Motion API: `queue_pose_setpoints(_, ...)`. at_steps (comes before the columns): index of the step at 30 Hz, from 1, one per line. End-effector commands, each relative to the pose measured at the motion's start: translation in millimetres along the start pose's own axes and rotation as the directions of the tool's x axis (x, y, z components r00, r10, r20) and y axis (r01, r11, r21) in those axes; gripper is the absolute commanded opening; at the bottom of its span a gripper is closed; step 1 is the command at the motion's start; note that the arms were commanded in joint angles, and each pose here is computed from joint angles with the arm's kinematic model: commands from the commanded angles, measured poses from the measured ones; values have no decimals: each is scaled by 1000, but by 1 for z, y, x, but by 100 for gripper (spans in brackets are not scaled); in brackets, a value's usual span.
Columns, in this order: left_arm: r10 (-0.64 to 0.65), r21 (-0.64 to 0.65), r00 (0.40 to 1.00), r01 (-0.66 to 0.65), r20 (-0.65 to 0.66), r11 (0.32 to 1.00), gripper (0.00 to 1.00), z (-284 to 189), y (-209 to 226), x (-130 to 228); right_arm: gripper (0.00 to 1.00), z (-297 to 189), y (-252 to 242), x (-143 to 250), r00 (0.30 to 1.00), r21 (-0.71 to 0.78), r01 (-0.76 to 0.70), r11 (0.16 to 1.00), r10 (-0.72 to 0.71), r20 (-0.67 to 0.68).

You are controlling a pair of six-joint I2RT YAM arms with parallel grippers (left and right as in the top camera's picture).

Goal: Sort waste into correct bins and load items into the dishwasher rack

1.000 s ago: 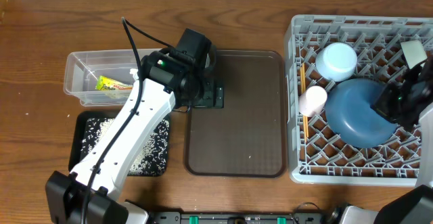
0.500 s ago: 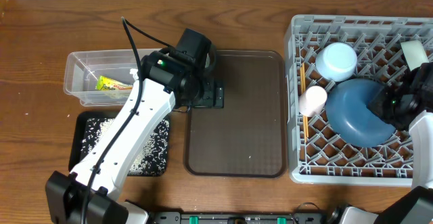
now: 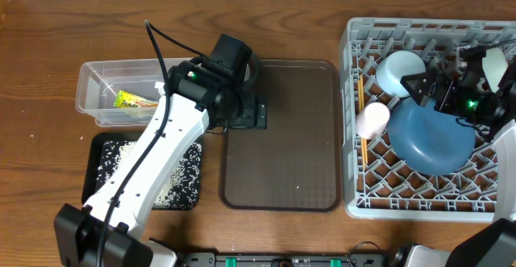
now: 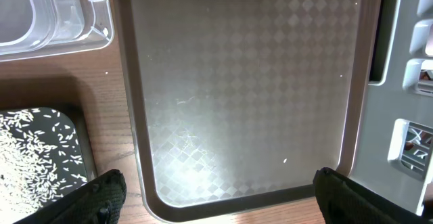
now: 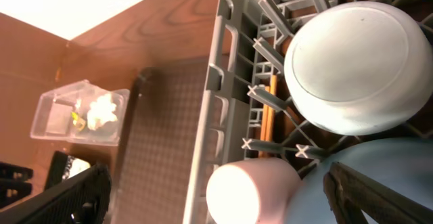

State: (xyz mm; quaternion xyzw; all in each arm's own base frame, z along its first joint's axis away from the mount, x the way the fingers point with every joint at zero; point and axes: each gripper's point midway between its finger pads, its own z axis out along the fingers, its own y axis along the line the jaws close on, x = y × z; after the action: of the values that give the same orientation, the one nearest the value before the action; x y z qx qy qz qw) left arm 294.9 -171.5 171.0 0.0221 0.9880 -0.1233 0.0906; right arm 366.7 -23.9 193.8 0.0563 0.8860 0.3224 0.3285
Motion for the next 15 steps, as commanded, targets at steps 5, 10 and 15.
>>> queue_pose_setpoints(5,17,-2,999,-17,34,1000,91,-9,-1,-5,99,-5,-39,-1,998,242,56,969,-54,-19)
queue_pose_setpoints(10,18,-2,999,-18,34,1000,91,-9,-1,-5,99,-15,-67,0,998,407,58,912,-48,-34)
queue_pose_setpoints(15,18,-2,999,-18,34,1000,92,-9,-1,-5,99,-19,-74,0,998,448,58,892,-46,-37)
